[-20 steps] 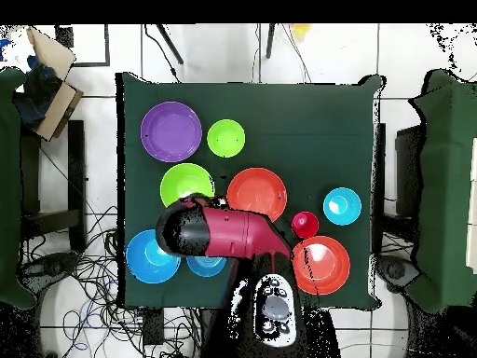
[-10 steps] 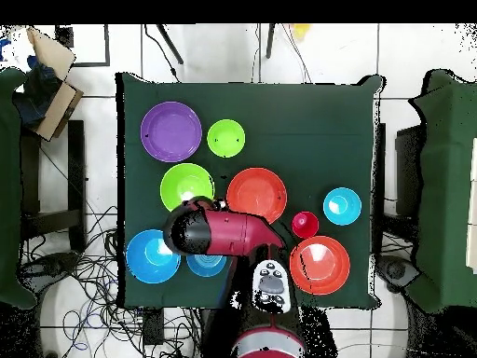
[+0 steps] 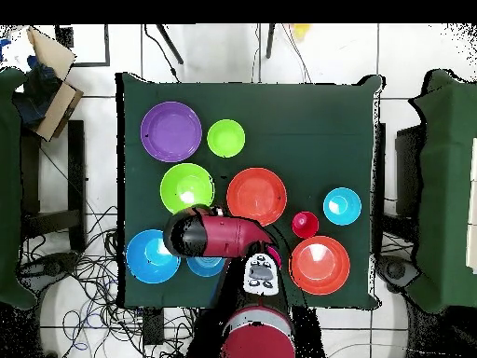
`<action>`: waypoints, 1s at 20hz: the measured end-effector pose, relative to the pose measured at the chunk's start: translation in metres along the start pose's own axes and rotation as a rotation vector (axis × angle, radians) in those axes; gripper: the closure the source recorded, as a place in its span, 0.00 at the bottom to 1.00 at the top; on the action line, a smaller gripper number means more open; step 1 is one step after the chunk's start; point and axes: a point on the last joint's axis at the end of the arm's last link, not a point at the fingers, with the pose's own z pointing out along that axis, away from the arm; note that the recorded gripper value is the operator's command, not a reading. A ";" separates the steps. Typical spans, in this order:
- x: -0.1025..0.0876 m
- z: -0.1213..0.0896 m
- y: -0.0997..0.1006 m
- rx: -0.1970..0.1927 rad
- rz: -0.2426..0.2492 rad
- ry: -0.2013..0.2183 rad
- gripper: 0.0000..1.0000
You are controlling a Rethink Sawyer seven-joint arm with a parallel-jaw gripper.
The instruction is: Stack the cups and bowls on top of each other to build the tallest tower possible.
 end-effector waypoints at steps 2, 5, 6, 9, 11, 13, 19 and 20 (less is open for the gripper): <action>0.005 0.009 0.004 0.003 -0.010 0.015 0.00; 0.008 0.014 0.006 0.004 -0.014 0.025 0.00; 0.008 0.015 0.006 0.004 -0.014 0.027 0.00; 0.012 0.021 0.004 0.004 -0.011 0.040 0.00; 0.015 0.025 0.004 0.003 -0.010 0.048 0.00; 0.018 0.030 0.004 0.003 -0.010 0.058 0.00; 0.024 0.043 0.005 0.001 -0.011 0.074 0.00; 0.025 0.044 0.005 0.001 -0.011 0.075 0.00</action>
